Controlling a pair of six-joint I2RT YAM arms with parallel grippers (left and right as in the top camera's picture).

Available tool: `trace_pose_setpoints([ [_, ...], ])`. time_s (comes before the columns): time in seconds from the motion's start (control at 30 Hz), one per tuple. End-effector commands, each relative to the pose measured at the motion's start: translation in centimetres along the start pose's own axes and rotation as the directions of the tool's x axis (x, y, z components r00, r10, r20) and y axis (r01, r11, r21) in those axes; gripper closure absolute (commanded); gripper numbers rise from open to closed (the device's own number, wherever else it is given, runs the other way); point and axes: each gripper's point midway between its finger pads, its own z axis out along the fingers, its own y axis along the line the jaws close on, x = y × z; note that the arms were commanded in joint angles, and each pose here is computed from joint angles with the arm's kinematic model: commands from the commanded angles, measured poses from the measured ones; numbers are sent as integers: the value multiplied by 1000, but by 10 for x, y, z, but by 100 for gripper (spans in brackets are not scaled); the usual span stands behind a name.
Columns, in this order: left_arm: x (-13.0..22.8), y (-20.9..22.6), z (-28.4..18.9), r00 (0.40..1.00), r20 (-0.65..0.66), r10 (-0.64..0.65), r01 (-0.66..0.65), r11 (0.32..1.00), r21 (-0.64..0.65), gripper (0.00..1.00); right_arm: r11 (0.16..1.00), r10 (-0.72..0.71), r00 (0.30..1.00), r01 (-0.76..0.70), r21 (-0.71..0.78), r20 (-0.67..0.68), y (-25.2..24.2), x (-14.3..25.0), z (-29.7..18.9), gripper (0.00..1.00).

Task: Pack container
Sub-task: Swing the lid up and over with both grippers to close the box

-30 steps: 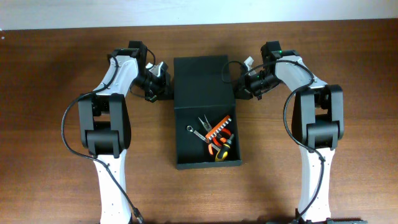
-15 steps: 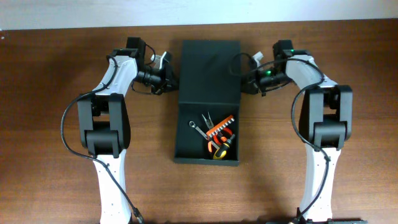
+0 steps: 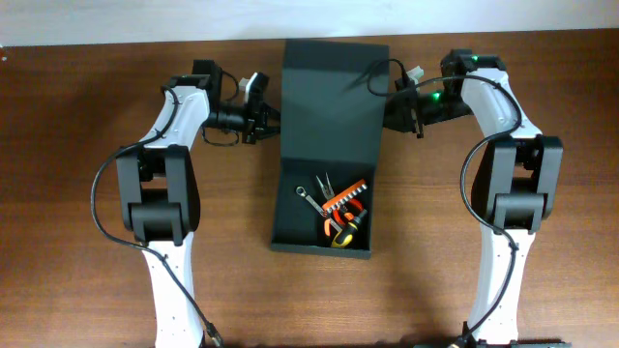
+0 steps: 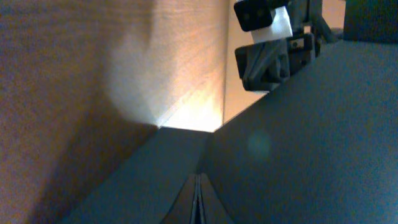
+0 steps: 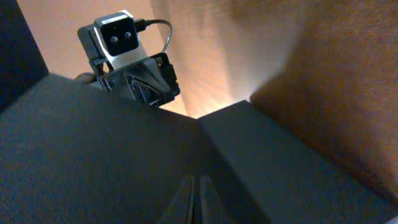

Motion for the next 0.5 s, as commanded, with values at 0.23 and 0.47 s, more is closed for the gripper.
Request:
trace_pose_setpoints([
  [0.23,42,-91,-27,989,-22,149,-149,988,-36,98,987,-160,986,158,-38,-49,65,59,-13,96],
  [0.47,64,-111,-35,987,-46,157,-160,985,-61,98,987,-159,984,158,-24,-81,67,75,-14,96],
])
